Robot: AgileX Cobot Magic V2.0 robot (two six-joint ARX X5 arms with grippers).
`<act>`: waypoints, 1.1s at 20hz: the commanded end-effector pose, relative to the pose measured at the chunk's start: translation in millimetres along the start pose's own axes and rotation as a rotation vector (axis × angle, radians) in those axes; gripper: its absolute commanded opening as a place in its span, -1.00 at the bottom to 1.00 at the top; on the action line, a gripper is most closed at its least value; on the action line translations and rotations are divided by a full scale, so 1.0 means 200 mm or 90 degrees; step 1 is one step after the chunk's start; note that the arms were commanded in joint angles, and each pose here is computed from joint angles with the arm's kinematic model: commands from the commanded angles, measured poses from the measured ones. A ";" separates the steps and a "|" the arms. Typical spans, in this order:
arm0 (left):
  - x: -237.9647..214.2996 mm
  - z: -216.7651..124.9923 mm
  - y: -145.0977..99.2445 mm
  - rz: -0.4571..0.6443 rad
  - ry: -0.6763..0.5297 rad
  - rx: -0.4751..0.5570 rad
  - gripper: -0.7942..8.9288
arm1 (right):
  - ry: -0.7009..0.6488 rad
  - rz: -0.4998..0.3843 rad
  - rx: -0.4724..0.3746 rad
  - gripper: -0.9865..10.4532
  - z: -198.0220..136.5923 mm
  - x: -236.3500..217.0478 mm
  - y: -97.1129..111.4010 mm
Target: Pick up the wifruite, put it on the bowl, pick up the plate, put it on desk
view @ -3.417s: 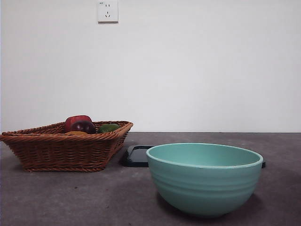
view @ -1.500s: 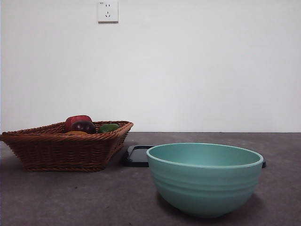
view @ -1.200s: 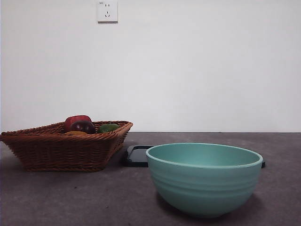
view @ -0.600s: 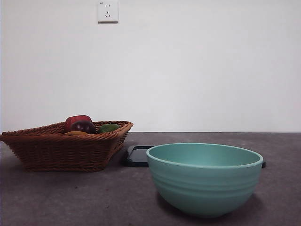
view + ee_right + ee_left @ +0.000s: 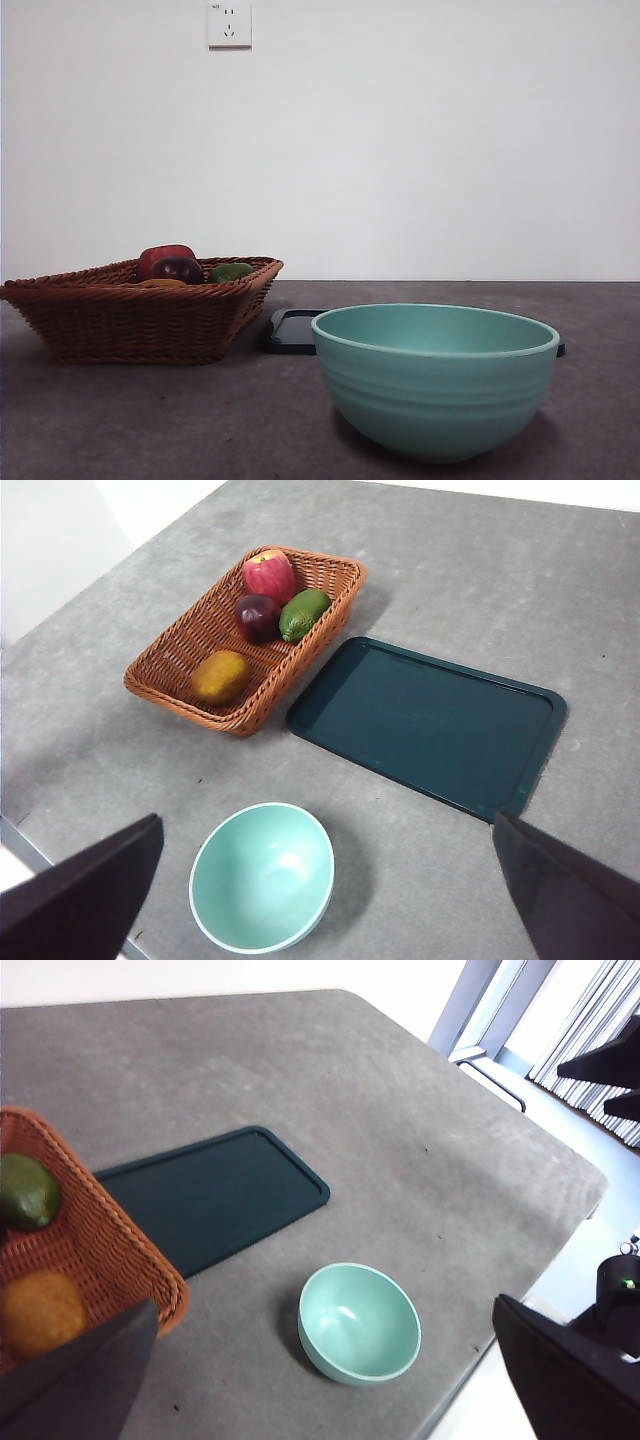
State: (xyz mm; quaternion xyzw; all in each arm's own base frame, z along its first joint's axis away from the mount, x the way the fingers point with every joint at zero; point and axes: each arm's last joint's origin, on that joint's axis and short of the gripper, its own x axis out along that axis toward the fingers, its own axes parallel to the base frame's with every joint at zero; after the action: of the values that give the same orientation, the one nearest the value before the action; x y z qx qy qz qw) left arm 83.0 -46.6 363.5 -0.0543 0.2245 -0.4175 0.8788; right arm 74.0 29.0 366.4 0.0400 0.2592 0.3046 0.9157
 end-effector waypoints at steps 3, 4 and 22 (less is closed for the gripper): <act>0.01 0.03 0.00 0.008 0.002 -0.036 0.45 | -0.010 0.005 0.001 0.18 0.02 -0.01 0.01; 0.03 0.03 0.02 0.033 0.013 -0.053 0.45 | -0.010 0.006 0.001 0.18 0.02 -0.01 0.01; 1.01 0.22 0.64 0.290 0.406 -0.202 0.45 | -0.009 0.006 0.034 0.18 0.02 -0.01 0.01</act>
State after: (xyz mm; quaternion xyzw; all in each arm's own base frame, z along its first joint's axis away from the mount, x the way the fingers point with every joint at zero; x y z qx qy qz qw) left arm 302.1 -117.9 293.0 -0.0110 0.5599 -0.1651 0.8119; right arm 74.0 29.0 366.4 0.0644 0.2672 0.2976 0.9143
